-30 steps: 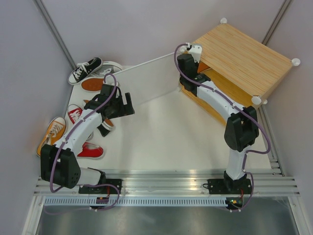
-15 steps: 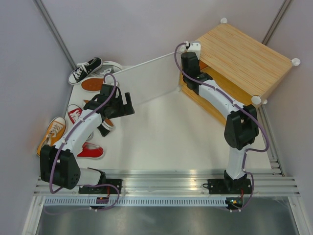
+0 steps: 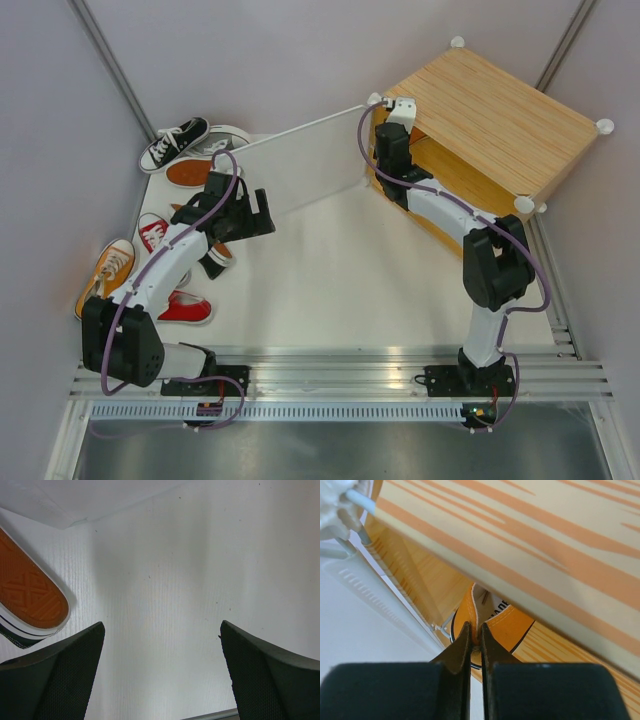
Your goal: Place and organize the shoes in the shoe cabinet
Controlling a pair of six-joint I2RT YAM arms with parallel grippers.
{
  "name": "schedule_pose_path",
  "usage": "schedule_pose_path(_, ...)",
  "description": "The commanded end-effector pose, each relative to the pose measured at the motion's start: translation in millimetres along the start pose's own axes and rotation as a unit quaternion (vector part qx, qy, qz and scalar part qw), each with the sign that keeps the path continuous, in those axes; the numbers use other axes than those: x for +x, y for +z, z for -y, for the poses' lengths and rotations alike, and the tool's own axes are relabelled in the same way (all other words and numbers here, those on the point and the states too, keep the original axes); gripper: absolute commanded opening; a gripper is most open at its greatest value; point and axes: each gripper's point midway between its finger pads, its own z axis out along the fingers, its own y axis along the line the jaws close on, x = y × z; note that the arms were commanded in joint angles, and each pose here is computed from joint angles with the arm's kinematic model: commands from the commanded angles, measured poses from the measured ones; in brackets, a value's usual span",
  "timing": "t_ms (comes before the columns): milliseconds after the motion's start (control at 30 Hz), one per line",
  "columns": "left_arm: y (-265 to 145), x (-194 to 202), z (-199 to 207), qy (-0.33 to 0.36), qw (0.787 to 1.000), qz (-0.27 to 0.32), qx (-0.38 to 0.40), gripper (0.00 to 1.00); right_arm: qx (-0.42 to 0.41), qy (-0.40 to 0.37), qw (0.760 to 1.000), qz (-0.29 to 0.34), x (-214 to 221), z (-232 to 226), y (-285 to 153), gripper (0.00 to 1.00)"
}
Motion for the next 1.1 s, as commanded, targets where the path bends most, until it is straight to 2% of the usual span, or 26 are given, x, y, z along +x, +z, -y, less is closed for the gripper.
schedule_pose_path(0, -6, -12, -2, 0.010, 1.000, 0.029, 0.000, 0.99, 0.038, 0.012, 0.999, 0.022, -10, 27, 9, 0.01)
schedule_pose_path(367, -7, -14, -6, 0.009, 0.999, 0.036, -0.010, 0.99, 0.044, -0.002, 0.999, 0.028, -16, 29, 25, 0.01)
schedule_pose_path(800, -6, -12, -5, 0.005, 0.999, 0.033, -0.009, 0.99, 0.031, 0.069, 0.996, 0.043, -23, 19, 29, 0.01)
schedule_pose_path(900, -5, -11, -5, 0.005, 0.999, 0.032, -0.009, 0.99, 0.021, 0.070, 0.996, 0.047, -31, 15, 30, 0.14)
schedule_pose_path(1000, -5, -11, -5, 0.004, 0.999, 0.030, -0.009, 0.99, 0.010, 0.060, 0.997, 0.041, -30, 13, 28, 0.33)
schedule_pose_path(1067, -6, -11, -5, 0.003, 0.999, 0.032, -0.009, 0.99, 0.000, 0.057, 0.998, 0.033, -30, 12, 23, 0.40)
